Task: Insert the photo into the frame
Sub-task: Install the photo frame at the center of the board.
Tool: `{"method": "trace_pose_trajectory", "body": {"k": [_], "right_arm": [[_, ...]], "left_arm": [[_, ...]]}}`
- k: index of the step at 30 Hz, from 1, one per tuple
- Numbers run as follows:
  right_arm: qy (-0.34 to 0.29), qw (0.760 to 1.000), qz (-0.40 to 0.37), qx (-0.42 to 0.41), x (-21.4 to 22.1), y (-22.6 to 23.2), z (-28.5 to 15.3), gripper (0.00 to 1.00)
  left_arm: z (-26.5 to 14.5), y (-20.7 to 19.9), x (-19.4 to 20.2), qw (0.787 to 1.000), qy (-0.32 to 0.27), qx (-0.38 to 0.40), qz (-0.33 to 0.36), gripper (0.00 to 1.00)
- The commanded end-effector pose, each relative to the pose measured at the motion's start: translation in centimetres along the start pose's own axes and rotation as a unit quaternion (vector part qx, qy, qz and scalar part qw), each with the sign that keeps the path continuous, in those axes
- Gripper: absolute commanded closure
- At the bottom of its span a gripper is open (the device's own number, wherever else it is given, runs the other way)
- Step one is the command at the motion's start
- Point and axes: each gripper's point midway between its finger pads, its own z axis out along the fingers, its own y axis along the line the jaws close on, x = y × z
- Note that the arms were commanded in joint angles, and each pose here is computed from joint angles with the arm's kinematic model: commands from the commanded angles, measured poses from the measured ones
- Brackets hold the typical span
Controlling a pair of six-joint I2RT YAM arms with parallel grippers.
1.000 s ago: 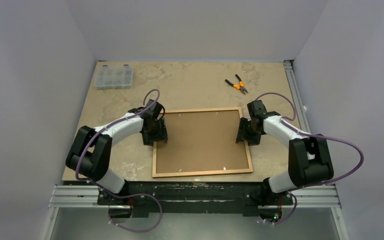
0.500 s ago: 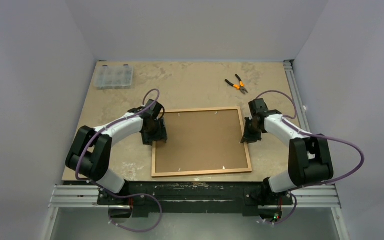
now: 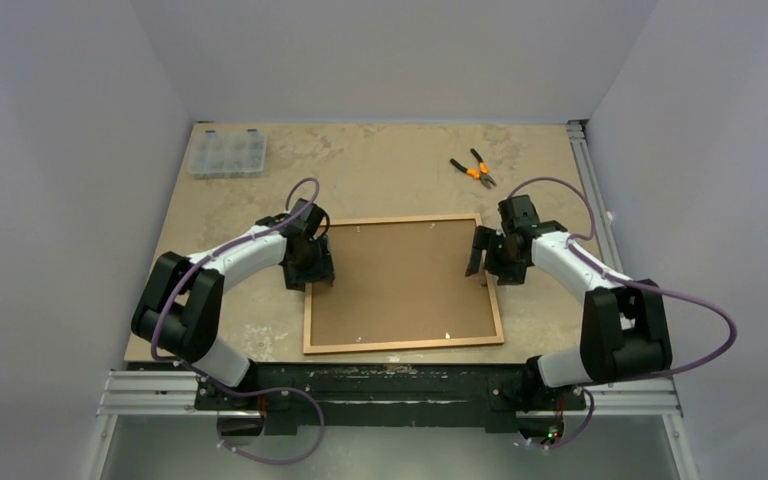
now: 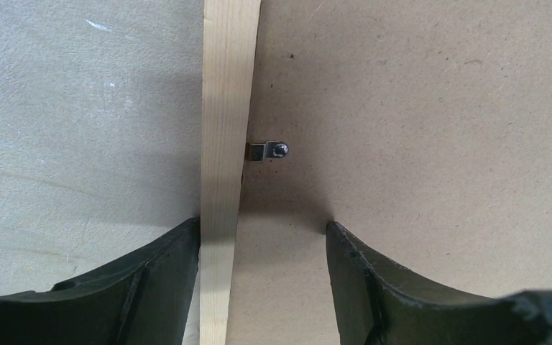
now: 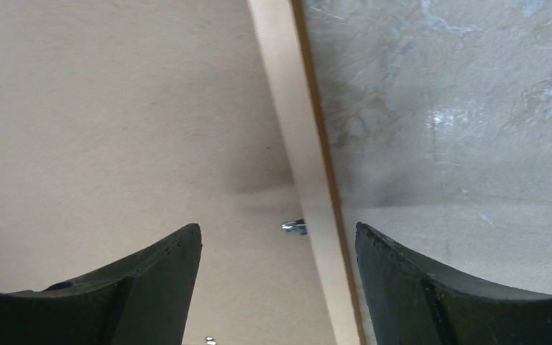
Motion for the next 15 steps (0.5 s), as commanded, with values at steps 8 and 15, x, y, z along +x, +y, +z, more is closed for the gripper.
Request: {"method": "trace_pose_trajectory", "body": {"k": [8, 15], "right_arm": [[-0.019, 0.998, 0.001, -0.06, -1.0, 2.6, -1.5, 0.21], [-0.002, 0.997, 0.01, -0.076, 0.5, 2.7, -1.2, 0.21]], "left_arm": [[-1.7, -2.7, -1.5, 0.997, -0.029, 0.064, 0.021, 0.38], [-4.5, 1.8, -2.9, 0.995, -0.081, -0.056, 0.029, 0.3]]}}
